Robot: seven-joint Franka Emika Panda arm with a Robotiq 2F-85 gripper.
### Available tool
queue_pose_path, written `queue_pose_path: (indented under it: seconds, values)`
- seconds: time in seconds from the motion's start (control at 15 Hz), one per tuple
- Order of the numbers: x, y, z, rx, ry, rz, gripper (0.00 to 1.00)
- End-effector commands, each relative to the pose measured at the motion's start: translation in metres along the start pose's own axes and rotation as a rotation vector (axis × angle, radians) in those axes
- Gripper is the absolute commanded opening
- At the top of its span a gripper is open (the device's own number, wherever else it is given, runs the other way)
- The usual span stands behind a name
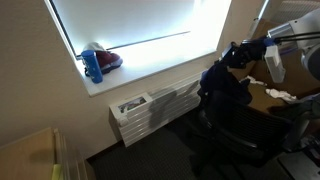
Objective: Hang the black clothing from the right side of the sofa on the backrest of the black chair
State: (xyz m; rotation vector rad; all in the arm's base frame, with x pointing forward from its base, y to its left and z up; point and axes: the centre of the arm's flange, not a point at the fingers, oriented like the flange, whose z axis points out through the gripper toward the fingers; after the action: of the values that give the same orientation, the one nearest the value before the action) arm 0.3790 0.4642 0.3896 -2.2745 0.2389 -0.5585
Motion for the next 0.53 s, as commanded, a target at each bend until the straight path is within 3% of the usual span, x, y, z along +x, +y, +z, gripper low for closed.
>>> queue_pose_path:
  seconds: [0.0, 0.07, 0.27, 0.47]
  values:
    - [0.013, 0.042, 0.022, 0.100, -0.115, 0.119, 0.33]
    - [-0.023, 0.001, 0.024, 0.038, -0.067, 0.061, 0.10]
    - [-0.014, 0.007, 0.040, 0.071, -0.092, 0.119, 0.30]
    - [-0.012, 0.000, 0.039, 0.087, -0.090, 0.125, 0.33]
